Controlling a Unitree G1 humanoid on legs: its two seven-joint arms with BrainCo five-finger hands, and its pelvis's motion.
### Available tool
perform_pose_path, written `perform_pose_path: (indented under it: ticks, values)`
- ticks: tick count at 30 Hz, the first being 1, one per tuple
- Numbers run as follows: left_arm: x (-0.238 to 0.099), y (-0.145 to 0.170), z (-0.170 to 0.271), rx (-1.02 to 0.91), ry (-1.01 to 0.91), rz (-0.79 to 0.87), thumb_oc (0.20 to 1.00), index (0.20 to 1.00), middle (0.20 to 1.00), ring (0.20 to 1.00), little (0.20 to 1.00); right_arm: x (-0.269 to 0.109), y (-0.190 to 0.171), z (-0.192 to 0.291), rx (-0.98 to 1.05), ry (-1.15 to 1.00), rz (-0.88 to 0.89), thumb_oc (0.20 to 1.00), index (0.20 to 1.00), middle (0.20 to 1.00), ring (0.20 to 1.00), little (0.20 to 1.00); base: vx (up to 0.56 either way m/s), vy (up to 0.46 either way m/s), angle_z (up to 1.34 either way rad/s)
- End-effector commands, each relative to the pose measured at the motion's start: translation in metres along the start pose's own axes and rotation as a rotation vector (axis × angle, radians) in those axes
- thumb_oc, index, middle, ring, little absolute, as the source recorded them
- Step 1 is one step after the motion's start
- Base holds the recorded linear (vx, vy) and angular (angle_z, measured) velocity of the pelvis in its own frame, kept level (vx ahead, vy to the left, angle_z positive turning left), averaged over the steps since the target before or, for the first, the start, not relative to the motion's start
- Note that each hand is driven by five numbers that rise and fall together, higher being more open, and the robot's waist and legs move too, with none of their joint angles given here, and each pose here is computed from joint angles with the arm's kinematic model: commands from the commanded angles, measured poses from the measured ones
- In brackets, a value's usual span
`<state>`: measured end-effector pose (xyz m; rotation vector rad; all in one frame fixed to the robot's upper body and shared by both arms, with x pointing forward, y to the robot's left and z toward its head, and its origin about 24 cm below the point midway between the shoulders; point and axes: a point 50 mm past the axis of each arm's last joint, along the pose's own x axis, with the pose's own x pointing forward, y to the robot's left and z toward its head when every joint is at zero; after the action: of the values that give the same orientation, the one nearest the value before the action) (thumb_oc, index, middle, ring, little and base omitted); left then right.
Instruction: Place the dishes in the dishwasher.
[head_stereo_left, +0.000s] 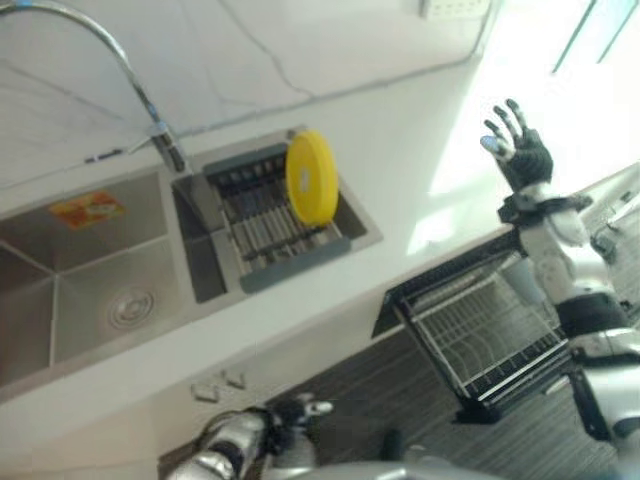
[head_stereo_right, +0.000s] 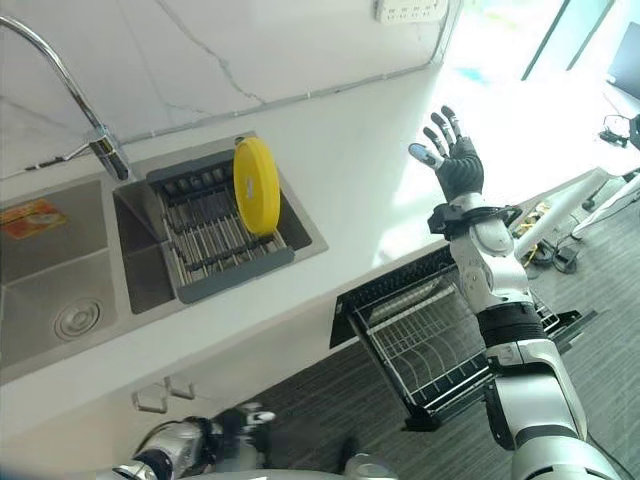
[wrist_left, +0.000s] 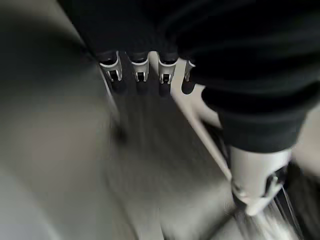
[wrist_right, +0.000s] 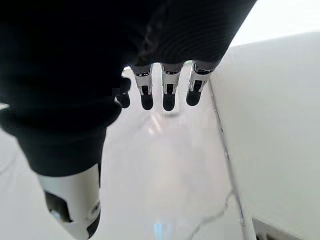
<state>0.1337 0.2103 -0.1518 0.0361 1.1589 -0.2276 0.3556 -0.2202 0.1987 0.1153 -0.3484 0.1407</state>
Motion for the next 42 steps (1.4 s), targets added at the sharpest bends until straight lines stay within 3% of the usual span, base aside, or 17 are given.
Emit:
perform_pose_path:
  ticks: [1, 11, 30, 34, 42]
  values:
    - [-0.003, -0.004, -0.032, 0.177, 0.125, 0.076, 1.000, 1.000, 1.000, 1.000, 1.000, 0.013, 0.015, 0.036, -0.022, -0.120, 0.056, 1.000, 1.000, 1.000, 1.000, 1.000, 0.15, 0.059, 0.08]
    - [-0.016, 0.009, -0.067, -0.039, 0.178, 0.199, 1.000, 1.000, 1.000, 1.000, 1.000, 0.008, 0.031, 0.015, -0.019, -0.041, 0.103, 1.000, 1.000, 1.000, 1.000, 1.000, 0.07, 0.046, 0.08]
    - [-0.029, 0.019, -0.093, -0.134, 0.213, 0.237, 1.000, 1.000, 1.000, 1.000, 1.000, 0.019, 0.025, 0.004, 0.005, 0.028, 0.011, 1.000, 1.000, 1.000, 1.000, 1.000, 0.04, 0.018, 0.03]
    - [-0.028, 0.018, -0.088, -0.140, 0.163, 0.229, 1.000, 1.000, 1.000, 1.000, 1.000, 0.017, 0.023, -0.003, 0.015, 0.048, 0.001, 1.000, 1.000, 1.000, 1.000, 1.000, 0.03, 0.016, 0.00]
    - [-0.019, 0.017, -0.035, 0.015, -0.073, 0.204, 1.000, 1.000, 1.000, 1.000, 1.000, 0.012, 0.023, -0.014, 0.027, 0.077, -0.005, 1.000, 1.000, 1.000, 1.000, 1.000, 0.00, 0.019, 0.09]
